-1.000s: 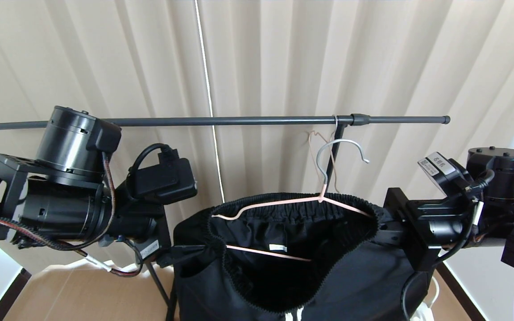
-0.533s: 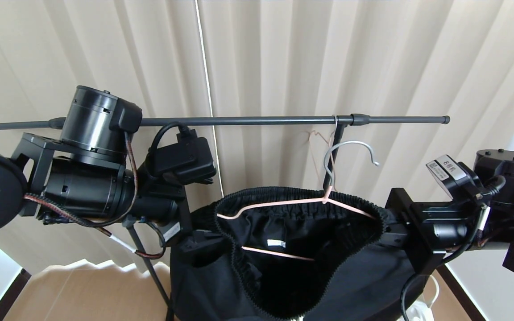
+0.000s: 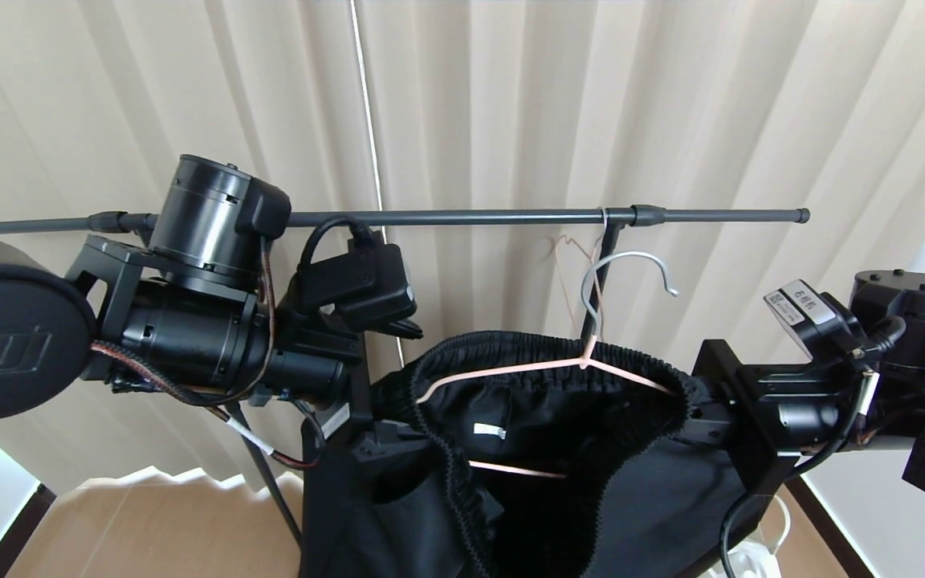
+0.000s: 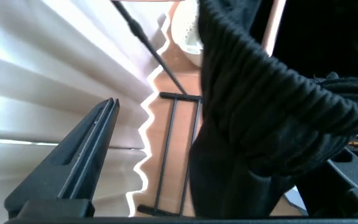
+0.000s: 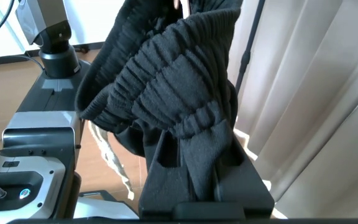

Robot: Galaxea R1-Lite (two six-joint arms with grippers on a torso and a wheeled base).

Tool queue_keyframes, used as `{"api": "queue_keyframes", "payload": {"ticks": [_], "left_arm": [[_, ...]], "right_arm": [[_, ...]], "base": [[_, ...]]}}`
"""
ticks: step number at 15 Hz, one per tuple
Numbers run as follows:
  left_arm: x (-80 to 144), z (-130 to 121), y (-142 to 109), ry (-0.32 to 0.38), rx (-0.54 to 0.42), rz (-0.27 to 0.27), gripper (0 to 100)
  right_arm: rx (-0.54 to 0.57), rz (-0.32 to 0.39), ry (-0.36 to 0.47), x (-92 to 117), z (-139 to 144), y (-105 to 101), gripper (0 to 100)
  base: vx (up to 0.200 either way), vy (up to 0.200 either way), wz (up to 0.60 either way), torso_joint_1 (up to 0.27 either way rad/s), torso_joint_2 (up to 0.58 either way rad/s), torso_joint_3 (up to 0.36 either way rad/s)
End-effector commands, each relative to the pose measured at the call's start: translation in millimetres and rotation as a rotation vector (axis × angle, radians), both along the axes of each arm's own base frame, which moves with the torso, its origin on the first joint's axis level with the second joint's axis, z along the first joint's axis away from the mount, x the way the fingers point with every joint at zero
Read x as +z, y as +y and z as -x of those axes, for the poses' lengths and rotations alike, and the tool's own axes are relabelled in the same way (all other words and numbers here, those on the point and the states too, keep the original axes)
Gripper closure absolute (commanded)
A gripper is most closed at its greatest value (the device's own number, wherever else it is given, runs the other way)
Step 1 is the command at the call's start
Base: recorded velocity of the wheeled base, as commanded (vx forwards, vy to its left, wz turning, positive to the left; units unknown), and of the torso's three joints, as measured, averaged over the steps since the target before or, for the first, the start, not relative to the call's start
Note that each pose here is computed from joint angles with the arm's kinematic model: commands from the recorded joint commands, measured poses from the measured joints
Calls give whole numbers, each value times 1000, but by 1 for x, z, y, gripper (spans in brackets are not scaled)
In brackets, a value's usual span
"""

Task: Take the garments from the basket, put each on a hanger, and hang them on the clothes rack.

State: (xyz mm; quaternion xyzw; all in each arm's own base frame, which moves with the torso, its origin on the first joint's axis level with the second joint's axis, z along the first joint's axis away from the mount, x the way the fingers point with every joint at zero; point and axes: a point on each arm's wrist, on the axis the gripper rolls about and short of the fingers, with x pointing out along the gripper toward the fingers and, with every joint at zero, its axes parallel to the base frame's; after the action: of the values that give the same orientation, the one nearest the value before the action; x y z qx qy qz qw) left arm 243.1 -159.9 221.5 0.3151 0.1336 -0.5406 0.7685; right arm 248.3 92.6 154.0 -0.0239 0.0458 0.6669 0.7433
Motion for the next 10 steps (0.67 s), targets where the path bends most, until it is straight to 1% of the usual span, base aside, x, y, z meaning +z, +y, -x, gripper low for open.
{"api": "queue_keyframes", "payload": {"ticks": [1,5,9,10], "left_arm": [[-8,-1,-10,26,-26,-13,0],[-24,-4,-25,67,-63,-41,0],[-26,-7,-29,67,-62,-41,0],[-26,-8,-29,73,-59,-40,100]], "right_arm": [[1,0,1,0,-1,0,100],[1,-5,4,3,1,0,100],[4,-7,-3,5,3,1,100],[7,-8,-3,5,4,1,100]], "base": [[0,0,0,0,0,0],[0,0,0,0,0,0],[0,0,0,0,0,0],[0,0,0,0,0,0]]}}
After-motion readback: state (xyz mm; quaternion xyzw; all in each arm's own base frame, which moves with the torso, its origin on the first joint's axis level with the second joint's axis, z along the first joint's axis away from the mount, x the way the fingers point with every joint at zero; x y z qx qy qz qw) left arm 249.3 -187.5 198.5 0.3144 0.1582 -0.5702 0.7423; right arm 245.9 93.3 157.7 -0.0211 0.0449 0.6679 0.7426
